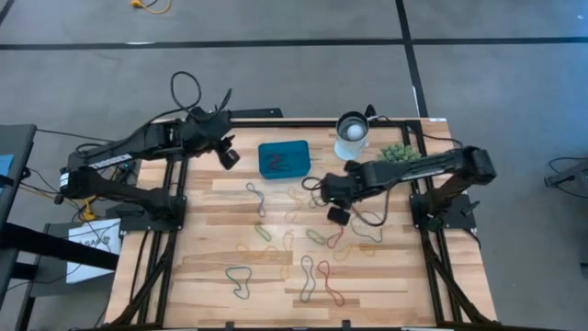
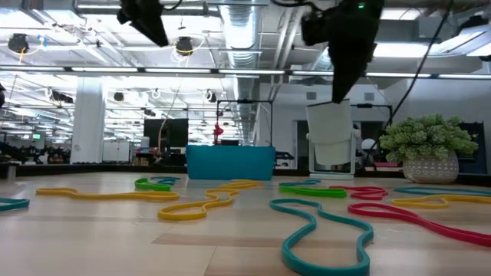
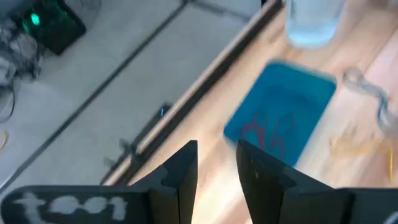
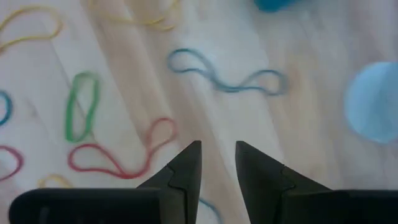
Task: Pick and place items into bin
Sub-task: Put the red rubber band into the blue bin
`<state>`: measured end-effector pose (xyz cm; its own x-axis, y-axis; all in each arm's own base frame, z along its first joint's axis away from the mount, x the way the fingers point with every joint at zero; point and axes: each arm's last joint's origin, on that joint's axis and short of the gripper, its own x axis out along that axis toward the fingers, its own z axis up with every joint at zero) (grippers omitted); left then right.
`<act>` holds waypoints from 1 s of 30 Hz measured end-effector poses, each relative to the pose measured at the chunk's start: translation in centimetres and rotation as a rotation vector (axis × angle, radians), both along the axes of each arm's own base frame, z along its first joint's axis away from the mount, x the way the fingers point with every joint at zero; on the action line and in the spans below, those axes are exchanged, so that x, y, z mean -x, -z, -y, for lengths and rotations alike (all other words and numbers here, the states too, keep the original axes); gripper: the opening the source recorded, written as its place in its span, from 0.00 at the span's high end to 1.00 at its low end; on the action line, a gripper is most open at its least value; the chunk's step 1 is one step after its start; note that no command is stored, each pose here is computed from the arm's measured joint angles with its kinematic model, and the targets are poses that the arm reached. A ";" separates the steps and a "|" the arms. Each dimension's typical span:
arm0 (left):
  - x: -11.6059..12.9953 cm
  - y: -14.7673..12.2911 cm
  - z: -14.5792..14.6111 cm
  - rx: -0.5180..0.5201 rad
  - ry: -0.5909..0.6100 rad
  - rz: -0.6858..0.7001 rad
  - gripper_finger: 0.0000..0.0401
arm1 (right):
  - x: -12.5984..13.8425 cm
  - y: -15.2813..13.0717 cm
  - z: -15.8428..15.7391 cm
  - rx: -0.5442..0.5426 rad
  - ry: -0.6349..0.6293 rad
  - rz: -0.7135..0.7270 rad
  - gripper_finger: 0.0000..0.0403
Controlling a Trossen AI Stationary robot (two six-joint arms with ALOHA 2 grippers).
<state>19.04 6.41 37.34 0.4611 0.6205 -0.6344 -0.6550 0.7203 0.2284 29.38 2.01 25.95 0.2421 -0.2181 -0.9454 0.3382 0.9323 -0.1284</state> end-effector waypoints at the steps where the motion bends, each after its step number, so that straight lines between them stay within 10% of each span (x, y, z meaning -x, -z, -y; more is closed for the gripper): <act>1: 0.2 0.1 0.2 0.014 -0.003 -0.003 0.74 | 0.8 0.0 0.2 0.000 0.006 0.007 0.77; 10: 0.2 3.6 2.7 -0.021 -0.023 0.018 0.74 | 4.5 4.8 0.6 -0.184 0.113 0.142 0.77; 20: 0.4 9.5 4.6 0.013 0.048 0.110 0.74 | 2.3 9.4 -1.5 -0.320 0.110 0.065 0.77; 30: 0.7 9.1 4.6 -0.022 0.051 0.185 0.74 | 1.0 11.9 -2.0 -0.403 0.137 0.006 0.77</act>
<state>18.38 1.83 28.27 0.6000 0.6056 -0.5227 -0.6497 0.7501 0.1234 28.43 3.99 14.09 0.2426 0.1379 -0.9603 0.4617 0.8541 0.2393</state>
